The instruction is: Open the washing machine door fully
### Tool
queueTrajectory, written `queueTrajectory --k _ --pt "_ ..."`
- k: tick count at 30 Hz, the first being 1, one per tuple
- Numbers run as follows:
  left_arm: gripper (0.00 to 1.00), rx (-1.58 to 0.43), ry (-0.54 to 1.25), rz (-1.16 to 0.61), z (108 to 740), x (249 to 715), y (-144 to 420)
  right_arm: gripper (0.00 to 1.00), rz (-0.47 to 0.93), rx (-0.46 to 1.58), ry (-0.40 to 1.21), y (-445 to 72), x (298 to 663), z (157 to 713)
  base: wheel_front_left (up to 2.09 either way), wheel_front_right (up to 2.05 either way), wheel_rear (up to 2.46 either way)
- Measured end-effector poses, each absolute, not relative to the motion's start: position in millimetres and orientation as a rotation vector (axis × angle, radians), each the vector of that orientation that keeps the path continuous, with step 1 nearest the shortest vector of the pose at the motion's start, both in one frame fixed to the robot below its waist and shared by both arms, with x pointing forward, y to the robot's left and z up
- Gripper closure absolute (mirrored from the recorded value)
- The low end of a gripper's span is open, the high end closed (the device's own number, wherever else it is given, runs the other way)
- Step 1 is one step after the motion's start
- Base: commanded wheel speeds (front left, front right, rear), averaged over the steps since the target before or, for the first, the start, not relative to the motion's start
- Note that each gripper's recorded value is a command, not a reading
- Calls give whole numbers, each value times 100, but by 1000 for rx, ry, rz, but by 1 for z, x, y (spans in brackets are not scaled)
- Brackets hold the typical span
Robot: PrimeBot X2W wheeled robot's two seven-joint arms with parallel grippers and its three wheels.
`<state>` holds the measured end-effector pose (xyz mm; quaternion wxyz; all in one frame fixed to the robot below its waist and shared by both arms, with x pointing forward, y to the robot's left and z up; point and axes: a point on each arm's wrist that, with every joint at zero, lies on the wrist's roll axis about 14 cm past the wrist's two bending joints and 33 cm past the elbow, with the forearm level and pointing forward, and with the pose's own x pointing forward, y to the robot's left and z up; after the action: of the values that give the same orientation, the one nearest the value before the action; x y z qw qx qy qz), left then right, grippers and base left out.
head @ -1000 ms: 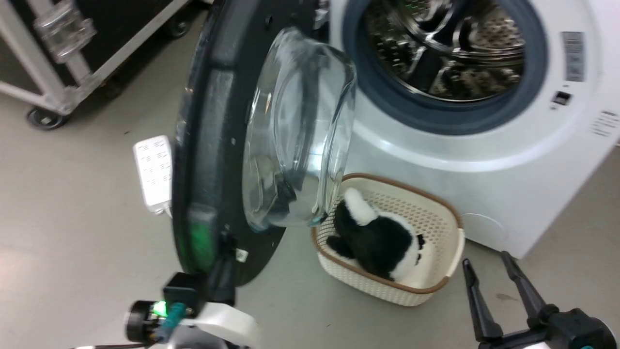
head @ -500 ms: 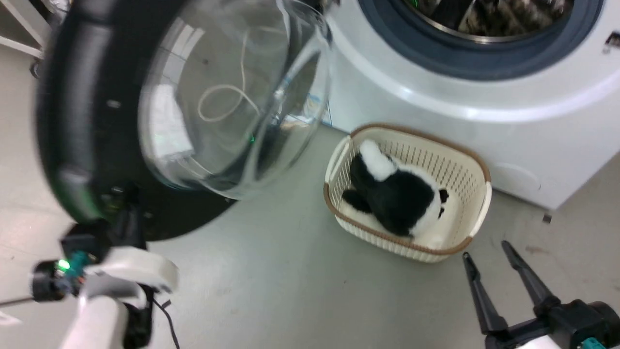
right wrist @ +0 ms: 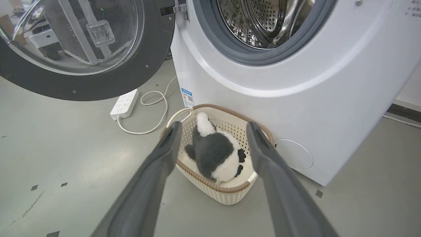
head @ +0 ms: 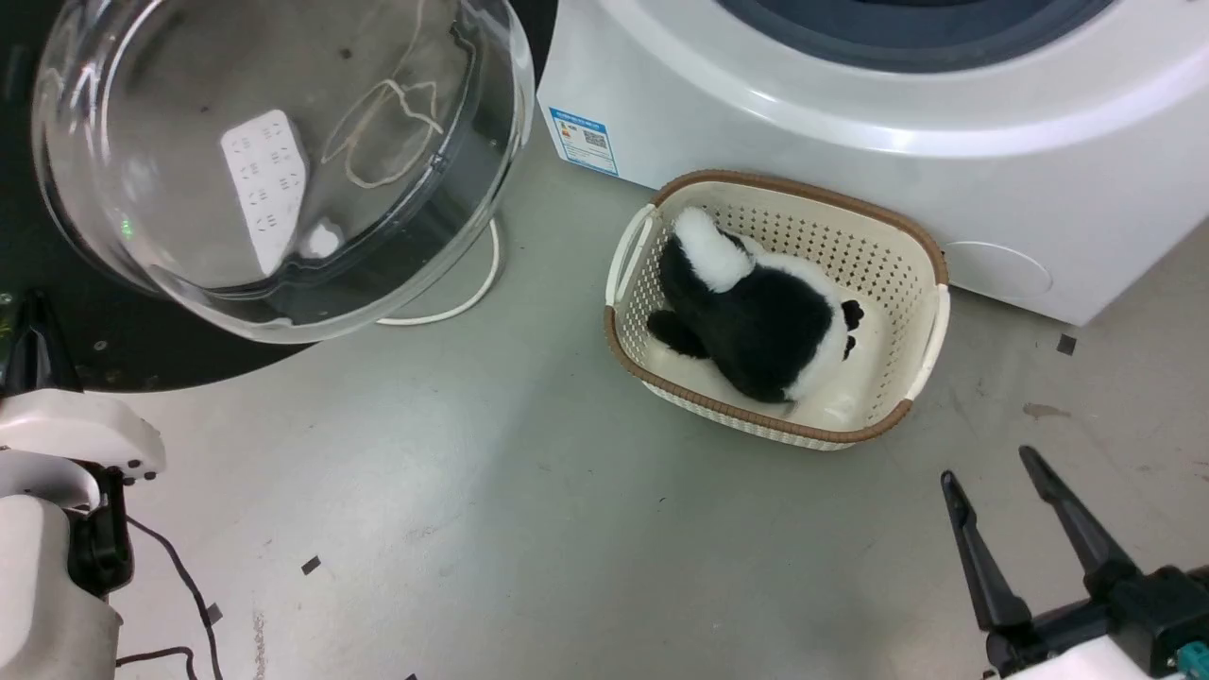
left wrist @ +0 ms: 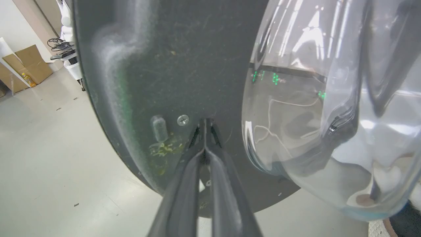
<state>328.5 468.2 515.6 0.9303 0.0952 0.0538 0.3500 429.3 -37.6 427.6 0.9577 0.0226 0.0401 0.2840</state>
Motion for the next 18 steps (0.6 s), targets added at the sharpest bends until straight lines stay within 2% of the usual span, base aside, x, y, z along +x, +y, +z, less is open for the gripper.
queueTrajectory --k 8,13,18 --pt "100 239 105 635 512 341 448 0 541 28 38 -47 435 443 0 0 0" --pt "100 239 -39 533 541 353 399 0 480 16 -16 -61 436 465 0 0 0" --pt "100 201 -150 453 561 343 358 0 417 -17 -95 -75 430 496 0 0 0"
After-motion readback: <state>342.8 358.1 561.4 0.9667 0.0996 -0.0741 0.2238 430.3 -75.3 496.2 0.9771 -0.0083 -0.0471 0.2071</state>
